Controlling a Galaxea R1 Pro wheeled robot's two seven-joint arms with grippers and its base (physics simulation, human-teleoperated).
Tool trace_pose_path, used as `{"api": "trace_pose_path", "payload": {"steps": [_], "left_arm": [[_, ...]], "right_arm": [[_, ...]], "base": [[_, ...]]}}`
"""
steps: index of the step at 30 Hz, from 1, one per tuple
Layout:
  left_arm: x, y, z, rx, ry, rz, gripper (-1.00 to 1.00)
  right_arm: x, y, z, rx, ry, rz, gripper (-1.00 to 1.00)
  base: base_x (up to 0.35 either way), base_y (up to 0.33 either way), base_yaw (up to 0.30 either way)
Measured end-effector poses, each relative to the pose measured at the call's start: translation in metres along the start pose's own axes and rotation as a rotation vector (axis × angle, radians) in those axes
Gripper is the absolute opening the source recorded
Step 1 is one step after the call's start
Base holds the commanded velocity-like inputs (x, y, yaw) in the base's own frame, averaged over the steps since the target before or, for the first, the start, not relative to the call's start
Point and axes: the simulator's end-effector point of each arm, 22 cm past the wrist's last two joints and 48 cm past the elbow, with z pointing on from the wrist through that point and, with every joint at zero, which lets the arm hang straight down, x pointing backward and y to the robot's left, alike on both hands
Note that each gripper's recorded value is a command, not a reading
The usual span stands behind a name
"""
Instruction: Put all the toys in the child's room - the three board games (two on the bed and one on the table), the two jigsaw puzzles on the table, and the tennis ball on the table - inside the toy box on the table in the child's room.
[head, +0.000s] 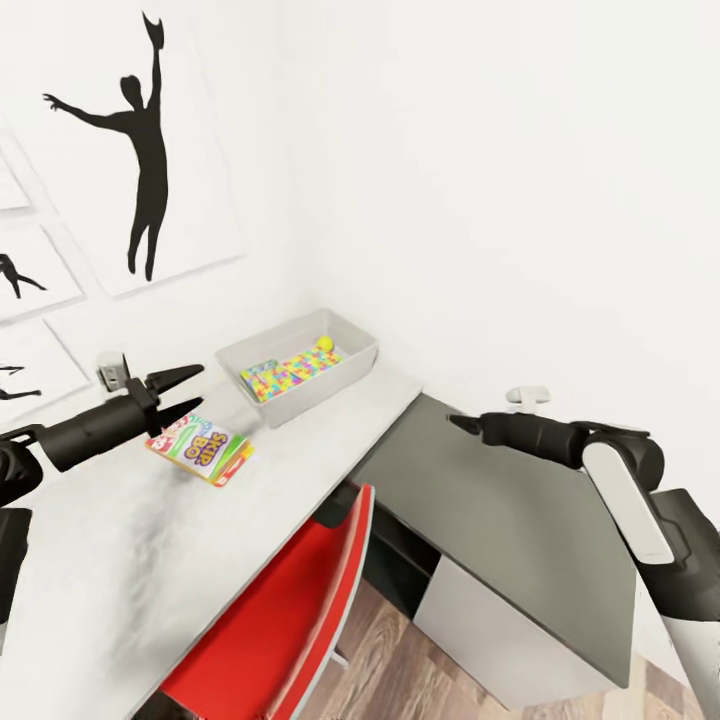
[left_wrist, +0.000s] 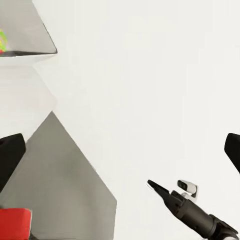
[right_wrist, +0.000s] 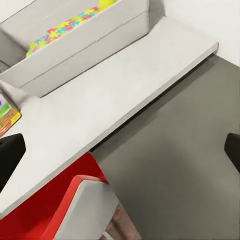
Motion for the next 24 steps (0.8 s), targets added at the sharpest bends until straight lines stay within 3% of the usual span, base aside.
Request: {"api": "trace_pose_path", "payload": {"steps": [7,15,24], "left_arm": [[0.019,0.047,-0.031,-0.08,-0.016,-0.077,1.0],[0.039,0.059,-0.039,-0.054,-0.004,-0.133,1.0],[0.065,0.081,-0.05,-0.087,0.021,-0.186,1.0]], "right_arm": [[-0.003,0.022,0.01,-0.042,0.005,0.015,1.0],[-0.006,0.03,0.016,-0.061,-0.002,0.016,1.0],[0.004,0.039,0.024,-0.076,0.021,-0.001,1.0]], "base": [[0.0,0.0,0.277],[0.0,0.0,0.131],[0.0,0.0,0.015]]}}
